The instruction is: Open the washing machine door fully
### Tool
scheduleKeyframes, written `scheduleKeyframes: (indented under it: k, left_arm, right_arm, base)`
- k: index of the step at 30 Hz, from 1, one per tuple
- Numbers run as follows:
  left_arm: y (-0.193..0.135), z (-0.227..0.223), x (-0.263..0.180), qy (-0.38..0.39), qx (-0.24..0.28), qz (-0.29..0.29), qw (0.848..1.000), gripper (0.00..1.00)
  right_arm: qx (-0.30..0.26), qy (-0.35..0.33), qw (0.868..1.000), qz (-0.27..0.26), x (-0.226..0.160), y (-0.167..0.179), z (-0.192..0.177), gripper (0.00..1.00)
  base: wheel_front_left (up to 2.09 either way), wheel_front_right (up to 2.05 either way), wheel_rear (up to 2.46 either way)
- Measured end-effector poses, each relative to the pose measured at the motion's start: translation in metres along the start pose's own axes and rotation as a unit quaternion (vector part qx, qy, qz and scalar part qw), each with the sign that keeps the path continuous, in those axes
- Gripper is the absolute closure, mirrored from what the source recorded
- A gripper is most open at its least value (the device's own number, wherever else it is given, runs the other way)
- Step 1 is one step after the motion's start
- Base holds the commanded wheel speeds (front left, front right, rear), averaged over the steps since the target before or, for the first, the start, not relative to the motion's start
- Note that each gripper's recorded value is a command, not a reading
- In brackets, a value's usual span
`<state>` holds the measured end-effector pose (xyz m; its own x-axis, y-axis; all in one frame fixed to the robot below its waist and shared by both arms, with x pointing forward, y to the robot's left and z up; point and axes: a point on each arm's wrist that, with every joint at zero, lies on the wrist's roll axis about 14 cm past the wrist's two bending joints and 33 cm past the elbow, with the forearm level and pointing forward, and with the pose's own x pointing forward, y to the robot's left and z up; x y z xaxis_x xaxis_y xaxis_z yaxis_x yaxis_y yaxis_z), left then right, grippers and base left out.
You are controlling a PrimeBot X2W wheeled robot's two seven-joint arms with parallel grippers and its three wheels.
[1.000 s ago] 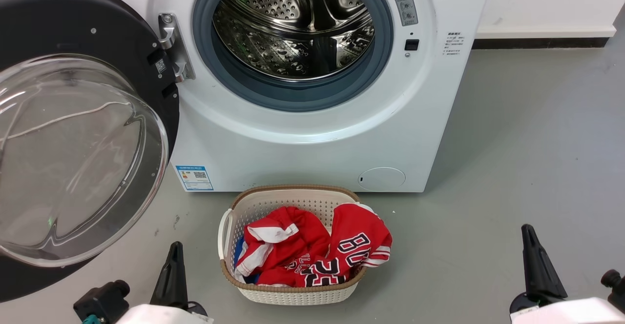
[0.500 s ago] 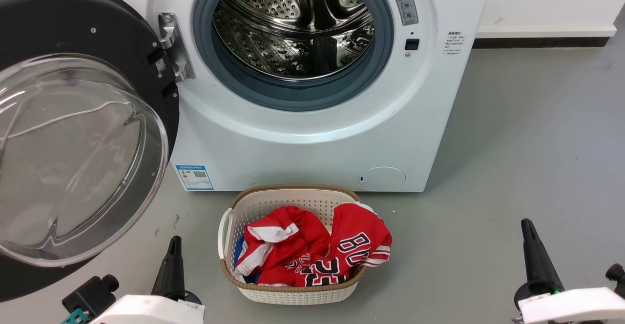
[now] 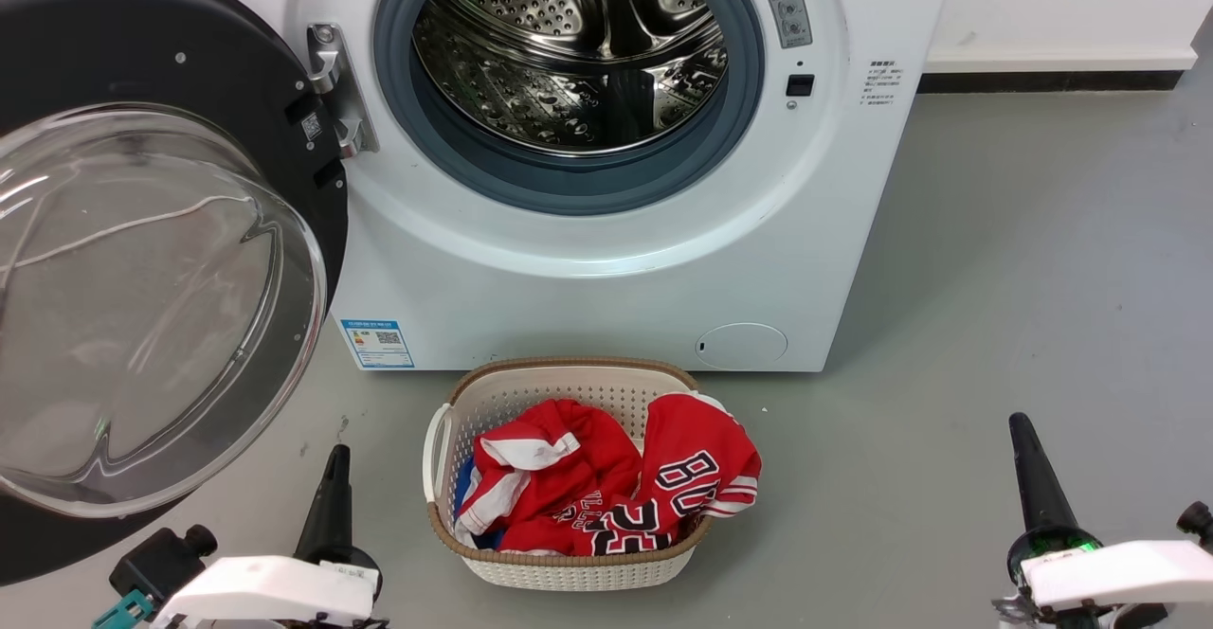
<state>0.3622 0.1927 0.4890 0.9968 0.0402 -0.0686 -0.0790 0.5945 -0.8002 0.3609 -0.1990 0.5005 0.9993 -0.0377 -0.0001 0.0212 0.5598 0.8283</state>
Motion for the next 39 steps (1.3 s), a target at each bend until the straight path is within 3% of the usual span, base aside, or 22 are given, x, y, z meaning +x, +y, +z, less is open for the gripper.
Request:
scheduleKeyframes:
  k: [15, 39]
  left_arm:
    - [0.0, 0.001, 0.006, 0.008, -0.091, -0.002, 0.996, 1.0]
    - [-0.005, 0.008, 0.017, 0.011, -0.217, -0.015, 0.976, 1.0]
  right_arm:
    - [0.084, 0.007, 0.996, -0.007, 0.007, -0.002, -0.001, 1.0]
    - [0.201, 0.013, 0.979, -0.005, 0.018, 0.001, 0.001, 1.0]
  base:
    - [0.0, 0.0, 0.0]
    - [0.0, 0.0, 0.0]
